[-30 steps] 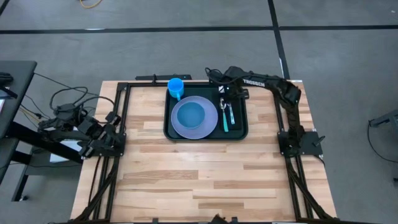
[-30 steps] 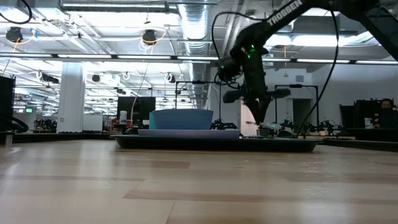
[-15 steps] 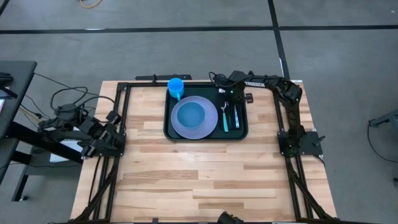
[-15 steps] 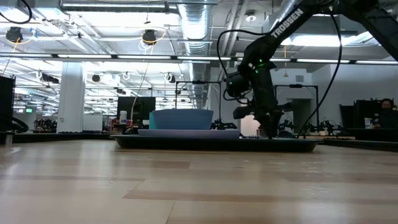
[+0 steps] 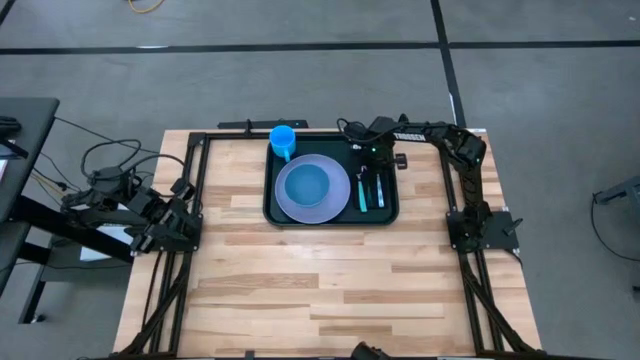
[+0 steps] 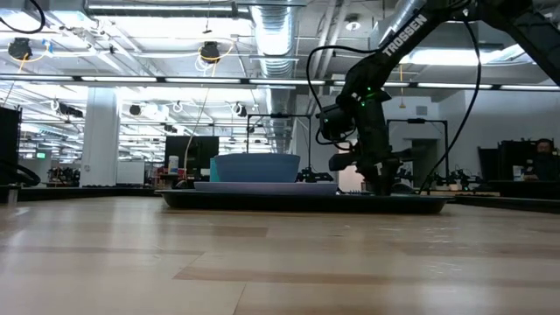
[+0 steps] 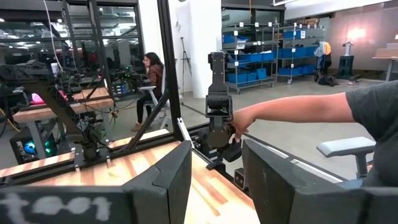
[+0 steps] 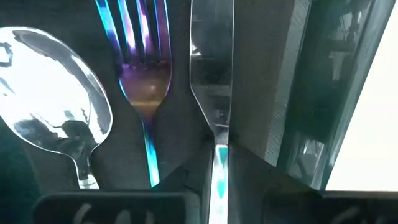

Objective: Set up tray
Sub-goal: Put the green patterned knife on the black napkin to the right of the blue fork, then return to Home Position

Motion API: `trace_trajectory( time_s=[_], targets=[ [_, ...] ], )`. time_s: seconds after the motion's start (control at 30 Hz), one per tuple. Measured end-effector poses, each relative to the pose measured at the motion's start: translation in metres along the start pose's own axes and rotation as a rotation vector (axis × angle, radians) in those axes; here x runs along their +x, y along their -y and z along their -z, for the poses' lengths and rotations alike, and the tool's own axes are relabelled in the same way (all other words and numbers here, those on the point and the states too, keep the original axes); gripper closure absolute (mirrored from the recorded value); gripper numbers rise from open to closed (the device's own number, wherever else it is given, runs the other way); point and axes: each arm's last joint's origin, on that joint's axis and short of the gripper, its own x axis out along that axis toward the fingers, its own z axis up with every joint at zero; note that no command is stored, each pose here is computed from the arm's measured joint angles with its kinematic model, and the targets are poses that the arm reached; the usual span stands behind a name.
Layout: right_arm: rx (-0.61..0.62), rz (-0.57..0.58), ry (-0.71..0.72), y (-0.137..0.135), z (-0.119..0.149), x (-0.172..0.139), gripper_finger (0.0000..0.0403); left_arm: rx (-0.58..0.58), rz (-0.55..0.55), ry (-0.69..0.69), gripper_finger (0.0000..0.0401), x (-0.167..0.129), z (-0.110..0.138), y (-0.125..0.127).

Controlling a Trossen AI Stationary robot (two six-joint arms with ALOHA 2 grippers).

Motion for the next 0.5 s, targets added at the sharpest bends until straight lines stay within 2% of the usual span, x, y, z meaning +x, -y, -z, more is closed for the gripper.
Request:
trace_trajectory(
  time_s=[0.3,0.5],
  targets=[
    [0.001,0.003,-0.008,0.000,0.001,0.000,0.0317,0.003,0.000,0.000,0.0268,0.000,0.000,0.000],
    [0.023,0.002,-0.003,0.005,0.006,-0.013,0.0310,0.004,0.000,0.000,0.0268,0.000,0.000,0.000]
  ],
)
